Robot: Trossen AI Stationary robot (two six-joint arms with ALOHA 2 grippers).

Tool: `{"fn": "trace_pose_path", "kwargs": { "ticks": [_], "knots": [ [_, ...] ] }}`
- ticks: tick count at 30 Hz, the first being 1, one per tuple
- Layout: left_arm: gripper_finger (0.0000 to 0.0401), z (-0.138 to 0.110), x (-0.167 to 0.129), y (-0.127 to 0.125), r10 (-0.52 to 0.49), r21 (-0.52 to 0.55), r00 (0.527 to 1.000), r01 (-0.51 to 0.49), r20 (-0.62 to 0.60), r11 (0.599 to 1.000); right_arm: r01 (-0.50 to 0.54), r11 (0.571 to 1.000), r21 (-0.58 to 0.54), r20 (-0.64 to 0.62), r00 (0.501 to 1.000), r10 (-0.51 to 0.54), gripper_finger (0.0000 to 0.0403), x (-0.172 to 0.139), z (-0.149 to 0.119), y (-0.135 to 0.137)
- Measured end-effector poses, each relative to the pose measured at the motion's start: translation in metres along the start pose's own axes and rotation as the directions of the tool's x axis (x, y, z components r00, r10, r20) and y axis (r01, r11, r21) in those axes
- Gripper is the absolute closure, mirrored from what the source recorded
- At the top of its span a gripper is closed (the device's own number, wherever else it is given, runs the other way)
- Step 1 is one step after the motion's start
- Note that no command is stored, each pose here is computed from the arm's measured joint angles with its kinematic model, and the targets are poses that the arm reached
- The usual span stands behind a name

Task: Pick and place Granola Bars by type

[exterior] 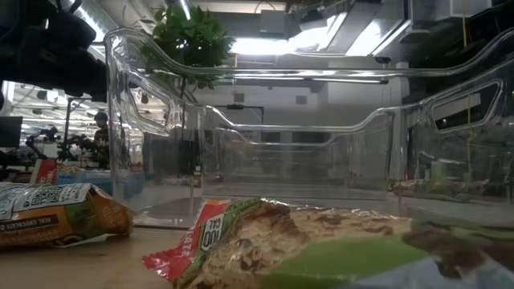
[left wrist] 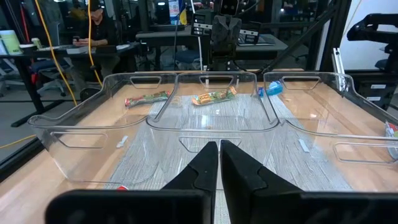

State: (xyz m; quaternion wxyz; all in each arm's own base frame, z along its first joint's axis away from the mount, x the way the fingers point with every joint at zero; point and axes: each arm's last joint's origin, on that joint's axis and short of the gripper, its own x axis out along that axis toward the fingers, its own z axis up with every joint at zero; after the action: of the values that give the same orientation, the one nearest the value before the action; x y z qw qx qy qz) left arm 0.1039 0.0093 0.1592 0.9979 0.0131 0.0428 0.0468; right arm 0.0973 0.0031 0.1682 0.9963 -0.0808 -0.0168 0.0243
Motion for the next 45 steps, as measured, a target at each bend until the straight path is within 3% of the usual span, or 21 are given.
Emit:
{"fn": "trace_pose_path", "kwargs": {
  "ticks": [31,34,38,42,45],
  "knots": [
    [0.0390,0.004,0.000,0.000,0.003,-0.009,0.999,-0.003,0.039,1.000,0.000,1.000,0.000,0.000,1.000,0.000,0.0395,0.000,0.000,0.000],
    [0.0388,0.012,-0.001,0.000,0.004,-0.152,0.992,0.014,0.122,0.988,0.000,1.000,0.000,0.000,1.000,0.000,0.0395,0.000,0.000,0.000],
    [0.0386,0.024,-0.003,0.001,0.015,-0.353,0.968,0.076,0.251,0.933,0.023,0.999,-0.025,-0.002,1.000,-0.023,0.0395,0.000,0.000,-0.001],
    [0.0389,0.030,-0.005,0.002,0.062,-0.463,0.949,0.094,0.310,0.881,0.115,0.979,-0.168,-0.001,0.993,-0.117,0.0395,0.000,0.001,-0.004],
    [0.0390,0.030,-0.005,0.004,0.109,-0.520,0.946,0.070,0.306,0.851,0.121,0.977,-0.176,-0.003,0.992,-0.124,0.0395,0.000,0.001,-0.004]
  ]
}}
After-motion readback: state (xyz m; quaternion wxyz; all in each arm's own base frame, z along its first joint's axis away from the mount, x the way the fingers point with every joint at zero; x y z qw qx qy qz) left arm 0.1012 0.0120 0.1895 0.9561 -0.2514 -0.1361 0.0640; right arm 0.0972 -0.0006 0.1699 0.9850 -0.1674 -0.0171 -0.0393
